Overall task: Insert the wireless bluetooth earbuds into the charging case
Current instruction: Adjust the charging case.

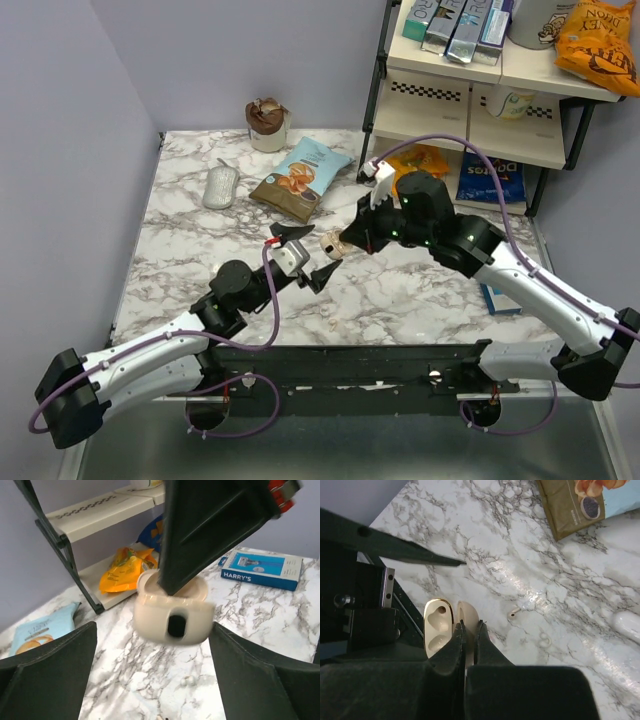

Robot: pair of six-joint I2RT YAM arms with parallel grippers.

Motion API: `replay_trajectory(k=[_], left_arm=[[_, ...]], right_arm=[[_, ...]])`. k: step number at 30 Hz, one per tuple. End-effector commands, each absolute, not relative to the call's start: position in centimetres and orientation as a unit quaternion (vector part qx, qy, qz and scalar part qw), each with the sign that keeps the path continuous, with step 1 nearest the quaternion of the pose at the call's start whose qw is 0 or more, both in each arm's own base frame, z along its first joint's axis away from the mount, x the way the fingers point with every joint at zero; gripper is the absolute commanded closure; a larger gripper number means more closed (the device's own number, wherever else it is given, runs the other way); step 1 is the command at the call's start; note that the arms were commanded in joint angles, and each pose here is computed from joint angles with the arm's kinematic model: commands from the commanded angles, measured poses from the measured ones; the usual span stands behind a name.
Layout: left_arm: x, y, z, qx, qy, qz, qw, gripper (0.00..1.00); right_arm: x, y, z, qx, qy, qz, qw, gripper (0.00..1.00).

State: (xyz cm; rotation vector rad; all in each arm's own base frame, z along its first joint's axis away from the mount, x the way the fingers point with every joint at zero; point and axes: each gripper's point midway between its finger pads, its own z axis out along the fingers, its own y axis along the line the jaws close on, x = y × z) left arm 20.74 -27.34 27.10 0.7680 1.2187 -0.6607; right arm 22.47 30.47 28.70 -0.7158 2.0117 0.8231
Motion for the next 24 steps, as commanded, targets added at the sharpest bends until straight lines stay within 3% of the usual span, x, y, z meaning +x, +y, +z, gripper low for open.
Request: replay_trajectory(k=[1, 8, 14, 17, 18, 24], left_arm=[[22.2, -25.9, 28.1, 0.296, 0.57, -0.271, 0.718, 0.01], [22.3, -26.6, 27.8, 0.294, 0.62, -0.283, 0.67, 0.01], [15.8, -29.9, 29.0, 0.417, 0.553, -0.43, 0.579, 0.01], [15.6, -30.1, 28.8, 0.434, 0.562, -0.475, 0.52, 0.01], [13.7, -30.2, 29.1, 0.466, 0.534, -0.517, 0.481, 0.01], [13.5, -30.3, 29.4, 0.483, 0.515, -0.554, 0.441, 0.03]], right_arm=[[21.4, 29.0, 32.4, -0.317, 0.77, 0.323, 0.45, 0.99], [20.6, 28.1, 33.5, -0.36, 0.734, 0.315, 0.482, 0.99], [20.2, 26.9, 32.1, -0.448, 0.667, 0.238, 0.545, 0.99], [19.4, 26.4, 32.9, -0.464, 0.645, 0.237, 0.559, 0.99], [19.3, 26.3, 33.0, -0.467, 0.642, 0.235, 0.561, 0.99], [19.2, 26.0, 34.7, -0.466, 0.629, 0.234, 0.576, 0.99]])
